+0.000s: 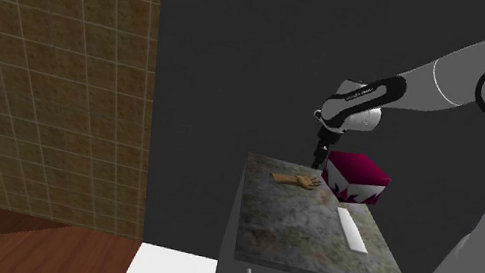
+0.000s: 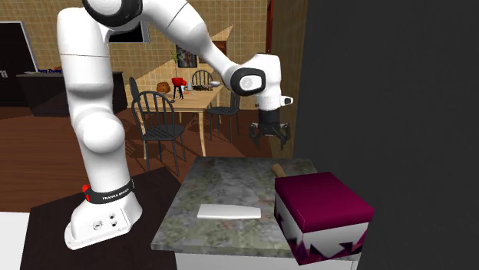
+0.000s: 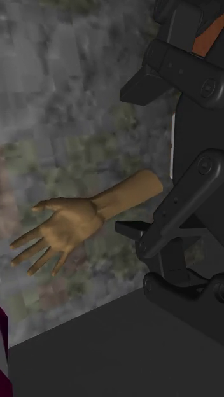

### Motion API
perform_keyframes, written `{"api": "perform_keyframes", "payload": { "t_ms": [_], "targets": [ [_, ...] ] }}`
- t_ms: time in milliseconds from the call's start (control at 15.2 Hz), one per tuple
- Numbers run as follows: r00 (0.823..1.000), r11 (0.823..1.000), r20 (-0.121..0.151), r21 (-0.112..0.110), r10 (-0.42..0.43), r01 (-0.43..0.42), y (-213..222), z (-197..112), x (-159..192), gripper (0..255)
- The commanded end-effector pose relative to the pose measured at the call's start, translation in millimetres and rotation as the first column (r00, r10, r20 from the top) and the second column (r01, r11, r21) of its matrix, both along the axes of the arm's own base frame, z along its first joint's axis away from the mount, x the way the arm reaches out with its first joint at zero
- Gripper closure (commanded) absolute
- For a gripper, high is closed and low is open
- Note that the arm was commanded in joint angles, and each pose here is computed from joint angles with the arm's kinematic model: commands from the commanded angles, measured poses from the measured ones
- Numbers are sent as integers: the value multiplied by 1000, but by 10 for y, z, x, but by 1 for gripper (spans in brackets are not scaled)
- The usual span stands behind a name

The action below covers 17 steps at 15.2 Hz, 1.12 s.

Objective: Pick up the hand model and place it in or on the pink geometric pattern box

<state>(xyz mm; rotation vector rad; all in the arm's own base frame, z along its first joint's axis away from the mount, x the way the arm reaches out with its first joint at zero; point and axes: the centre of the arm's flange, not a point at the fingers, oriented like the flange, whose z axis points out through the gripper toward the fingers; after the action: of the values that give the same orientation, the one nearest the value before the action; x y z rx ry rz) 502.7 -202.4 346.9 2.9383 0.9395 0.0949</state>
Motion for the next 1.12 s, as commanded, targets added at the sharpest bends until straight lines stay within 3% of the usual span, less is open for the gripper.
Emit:
{"api": "perform_keyframes", "payload": {
  "t_ms": [0,528,1056],
  "targets": [
    [999,999,-12,4,39,-39,-97,-219,115,0],
    [982,983,-56,21,182,-181,-450,-1090,676,0],
    [980,982,-58,22,189,-188,-469,-1536,713,0]
  ]
}}
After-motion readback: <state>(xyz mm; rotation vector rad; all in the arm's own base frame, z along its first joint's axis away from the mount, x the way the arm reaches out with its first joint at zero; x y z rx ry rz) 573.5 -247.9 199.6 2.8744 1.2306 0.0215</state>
